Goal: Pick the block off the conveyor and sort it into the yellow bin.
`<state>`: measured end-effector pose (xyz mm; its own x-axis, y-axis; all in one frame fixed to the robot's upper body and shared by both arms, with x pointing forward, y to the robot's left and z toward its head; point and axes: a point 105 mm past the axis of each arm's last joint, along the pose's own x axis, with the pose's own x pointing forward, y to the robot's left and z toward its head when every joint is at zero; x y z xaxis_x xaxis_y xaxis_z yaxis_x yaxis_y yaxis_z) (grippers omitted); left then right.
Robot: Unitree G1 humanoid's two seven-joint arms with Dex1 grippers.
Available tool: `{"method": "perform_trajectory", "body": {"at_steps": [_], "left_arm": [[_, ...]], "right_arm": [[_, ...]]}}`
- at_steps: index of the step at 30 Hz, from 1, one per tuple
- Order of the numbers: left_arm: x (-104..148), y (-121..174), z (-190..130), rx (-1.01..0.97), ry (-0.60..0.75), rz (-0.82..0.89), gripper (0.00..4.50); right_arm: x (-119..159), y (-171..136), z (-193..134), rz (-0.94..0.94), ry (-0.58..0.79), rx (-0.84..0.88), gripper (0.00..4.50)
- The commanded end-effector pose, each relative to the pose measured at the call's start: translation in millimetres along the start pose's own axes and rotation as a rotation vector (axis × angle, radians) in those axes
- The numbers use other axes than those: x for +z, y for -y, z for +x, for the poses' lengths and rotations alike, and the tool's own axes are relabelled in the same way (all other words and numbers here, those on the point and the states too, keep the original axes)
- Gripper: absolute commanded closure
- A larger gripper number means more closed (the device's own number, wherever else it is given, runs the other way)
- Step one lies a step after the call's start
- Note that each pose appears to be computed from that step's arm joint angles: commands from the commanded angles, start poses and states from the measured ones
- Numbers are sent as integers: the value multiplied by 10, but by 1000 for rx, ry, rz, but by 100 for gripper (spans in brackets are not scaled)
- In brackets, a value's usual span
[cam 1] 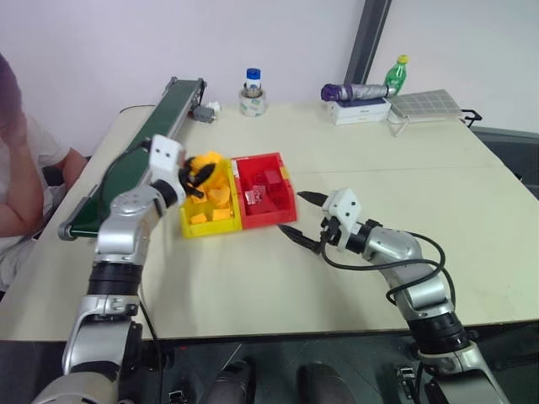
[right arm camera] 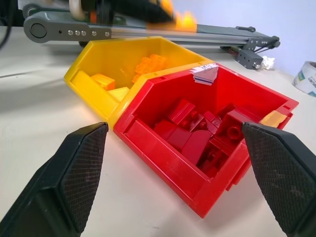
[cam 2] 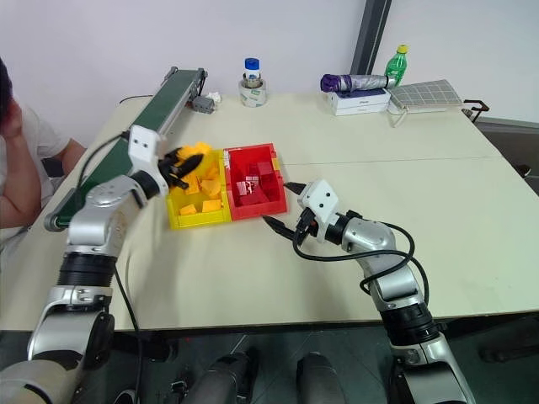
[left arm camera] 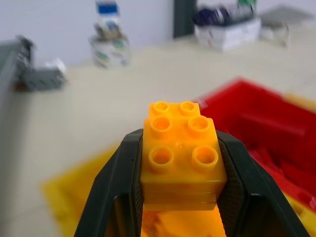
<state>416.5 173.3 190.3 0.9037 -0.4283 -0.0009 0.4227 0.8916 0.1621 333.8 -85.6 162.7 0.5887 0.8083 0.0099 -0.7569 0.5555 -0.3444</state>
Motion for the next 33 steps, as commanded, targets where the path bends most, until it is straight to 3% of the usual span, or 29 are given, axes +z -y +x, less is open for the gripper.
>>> {"method": "perform_trajectory", "body": {"at_steps": [1, 4, 10, 11, 14, 21, 25, 33], "left_arm": [[161, -176, -37, 81, 49, 48, 315], [142, -129, -46, 36, 48, 17, 315], [150, -135, -101, 30, 60, 7, 35], [170, -143, -118, 30, 69, 8, 9], [217, -145, -198, 4, 86, 20, 9], [227, 78, -873, -310, 52, -59, 9], [120, -79, -1056, -238, -17, -67, 9], [-87, -377, -1287, -94, -30, -49, 9]], "right_arm": [[176, 31, -18, -52, 53, -15, 0], [168, 28, -22, -51, 50, -18, 0], [176, 22, 1, -51, 54, -13, 0], [176, 22, 2, -51, 54, -12, 0], [175, 23, 4, -52, 54, -9, 0], [171, 23, -6, -51, 52, -2, 0], [161, 12, -6, -48, 50, 3, 0], [173, 11, 8, -52, 50, 17, 0]]}}
